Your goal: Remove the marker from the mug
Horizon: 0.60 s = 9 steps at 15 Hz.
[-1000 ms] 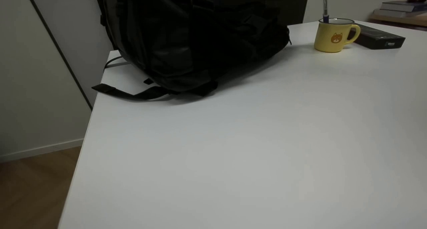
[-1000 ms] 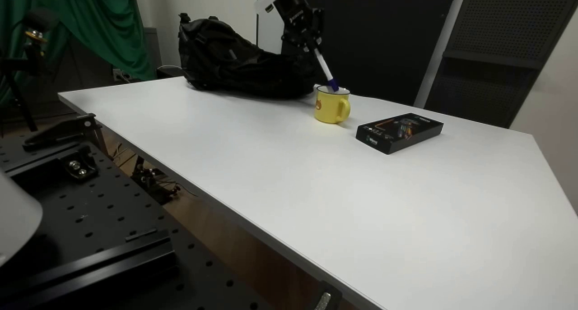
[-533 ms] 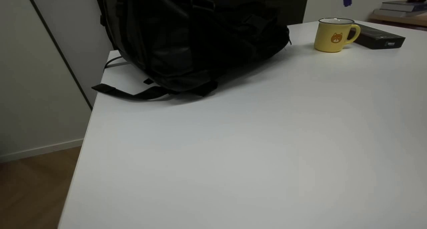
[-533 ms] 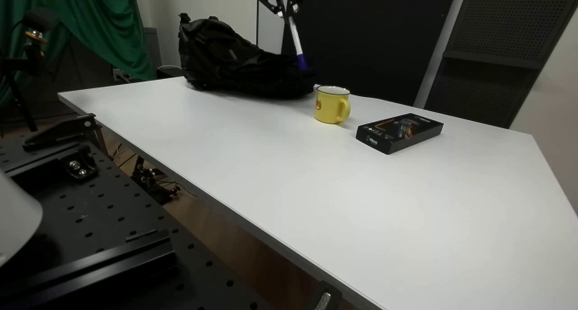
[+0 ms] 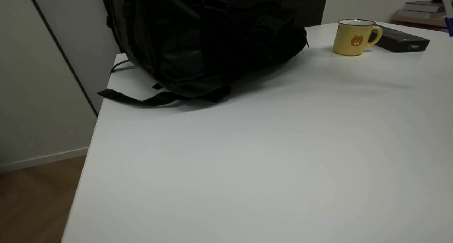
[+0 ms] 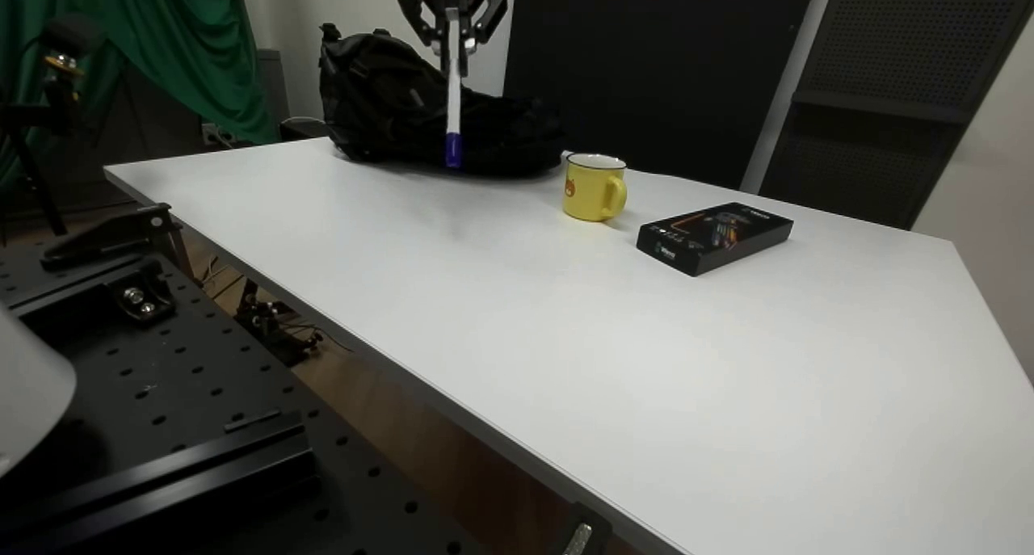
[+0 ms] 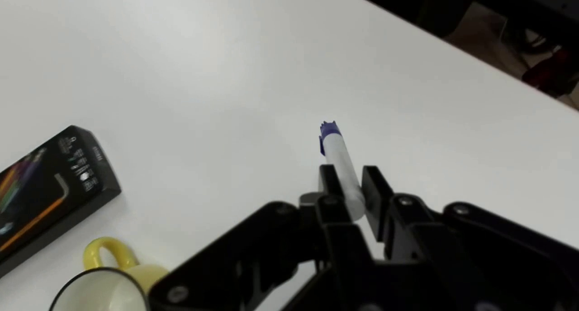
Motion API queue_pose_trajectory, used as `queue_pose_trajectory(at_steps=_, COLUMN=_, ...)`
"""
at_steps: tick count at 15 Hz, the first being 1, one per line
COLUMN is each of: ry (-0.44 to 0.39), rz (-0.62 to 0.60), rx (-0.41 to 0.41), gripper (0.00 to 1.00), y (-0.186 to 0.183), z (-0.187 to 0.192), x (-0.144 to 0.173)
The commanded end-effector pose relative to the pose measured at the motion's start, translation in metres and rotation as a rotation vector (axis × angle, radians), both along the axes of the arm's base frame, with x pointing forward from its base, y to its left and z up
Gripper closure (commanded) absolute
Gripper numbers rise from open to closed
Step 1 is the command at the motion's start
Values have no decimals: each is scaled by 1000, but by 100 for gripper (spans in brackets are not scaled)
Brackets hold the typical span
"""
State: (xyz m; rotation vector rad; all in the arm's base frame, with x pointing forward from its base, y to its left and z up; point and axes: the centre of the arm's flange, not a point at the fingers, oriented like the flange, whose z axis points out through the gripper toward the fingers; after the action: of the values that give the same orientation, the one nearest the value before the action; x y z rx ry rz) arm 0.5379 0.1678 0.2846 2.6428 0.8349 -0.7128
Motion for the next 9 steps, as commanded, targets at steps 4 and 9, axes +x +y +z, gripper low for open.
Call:
queue_pose_trajectory(at_steps=4, ry=195, rz=105, rx=-17, gripper=95, y=-9, z=-58, x=-95)
queue_pose_trajectory(at_steps=9, ry=241, rz=132, rx=-32, gripper=56, y=-7, z=-78, x=-124)
